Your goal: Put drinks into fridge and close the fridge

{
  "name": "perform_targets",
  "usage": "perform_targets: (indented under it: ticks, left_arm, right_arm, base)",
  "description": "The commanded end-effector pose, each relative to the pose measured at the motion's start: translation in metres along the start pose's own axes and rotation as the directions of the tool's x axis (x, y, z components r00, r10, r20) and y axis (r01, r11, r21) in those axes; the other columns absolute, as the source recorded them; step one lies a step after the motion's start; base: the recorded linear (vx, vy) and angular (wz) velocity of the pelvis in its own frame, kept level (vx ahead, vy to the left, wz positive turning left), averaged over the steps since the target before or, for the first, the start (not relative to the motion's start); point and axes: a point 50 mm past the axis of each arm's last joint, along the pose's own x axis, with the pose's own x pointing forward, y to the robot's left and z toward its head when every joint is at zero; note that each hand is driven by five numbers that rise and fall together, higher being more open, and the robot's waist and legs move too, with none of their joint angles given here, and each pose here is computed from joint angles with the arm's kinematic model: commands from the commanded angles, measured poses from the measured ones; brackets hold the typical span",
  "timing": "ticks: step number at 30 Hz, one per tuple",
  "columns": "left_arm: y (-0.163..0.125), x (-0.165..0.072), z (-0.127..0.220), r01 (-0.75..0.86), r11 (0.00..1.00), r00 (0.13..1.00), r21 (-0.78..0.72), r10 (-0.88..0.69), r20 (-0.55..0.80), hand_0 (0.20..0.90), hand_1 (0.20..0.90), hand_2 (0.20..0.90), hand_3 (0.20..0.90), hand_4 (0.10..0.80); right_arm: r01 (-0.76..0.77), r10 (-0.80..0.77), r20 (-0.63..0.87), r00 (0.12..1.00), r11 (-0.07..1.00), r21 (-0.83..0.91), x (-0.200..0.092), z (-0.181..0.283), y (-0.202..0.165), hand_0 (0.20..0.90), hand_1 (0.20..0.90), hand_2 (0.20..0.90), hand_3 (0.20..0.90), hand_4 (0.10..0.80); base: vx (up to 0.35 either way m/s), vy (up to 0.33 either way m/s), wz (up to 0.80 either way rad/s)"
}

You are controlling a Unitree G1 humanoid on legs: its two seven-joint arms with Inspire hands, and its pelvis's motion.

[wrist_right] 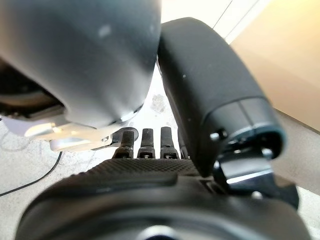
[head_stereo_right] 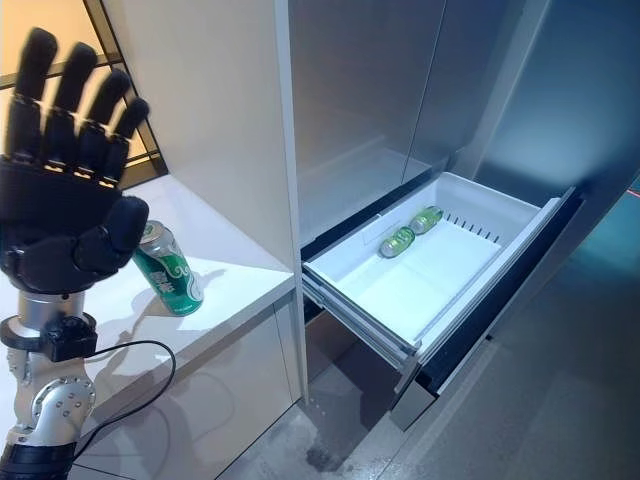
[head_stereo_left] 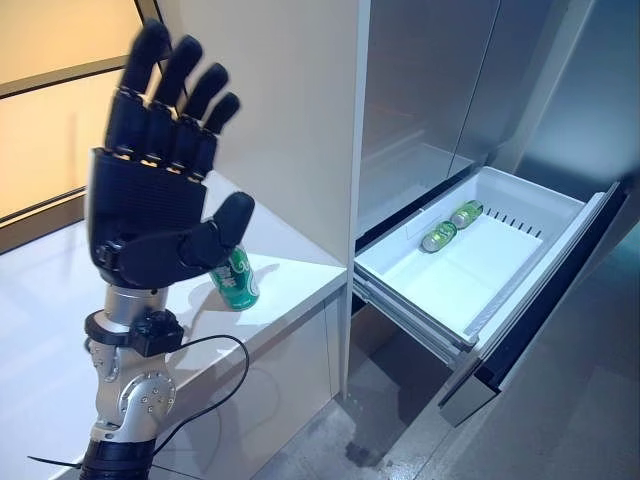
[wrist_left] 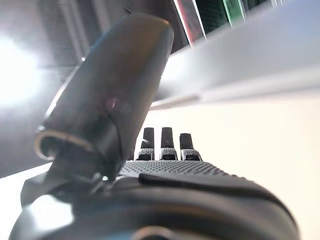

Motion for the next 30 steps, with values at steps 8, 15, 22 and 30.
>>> perform_targets:
  ticks: [8,15,22,30]
  left_arm:
    - [0.035,0.016,0.017,-0.249,0.897,0.968,0.365,0.232,0.093,0.9,0.9,0.9,0.9,0.8]
    - [0.051,0.0,-0.005,-0.283,0.893,0.937,0.349,0.335,-0.098,0.9,0.9,0.9,0.9,0.8]
    - [0.059,-0.012,-0.016,-0.284,0.928,0.917,0.241,0.336,-0.214,0.9,0.9,0.9,0.9,0.8]
    - [0.057,-0.015,-0.022,-0.257,0.945,0.912,0.2,0.306,-0.273,0.9,0.9,0.9,0.9,0.8]
  right_arm:
    - [-0.017,0.017,-0.001,1.0,1.0,0.01,0.003,0.006,0.008,0.9,0.9,0.9,0.9,0.8]
    - [-0.011,0.011,-0.001,1.0,1.0,0.016,0.003,0.011,0.007,0.9,0.9,0.9,0.9,0.8]
    - [-0.003,0.003,-0.001,1.0,1.0,0.017,0.002,0.014,0.004,0.9,0.9,0.9,0.9,0.8]
    - [0.0,0.0,-0.001,1.0,1.0,0.012,0.002,0.017,0.002,0.9,0.9,0.9,0.9,0.8]
  base:
    - [0.0,0.0,0.0]
    - [0.0,0.0,0.0]
    - [0.0,0.0,0.0]
    - [0.0,0.0,0.0]
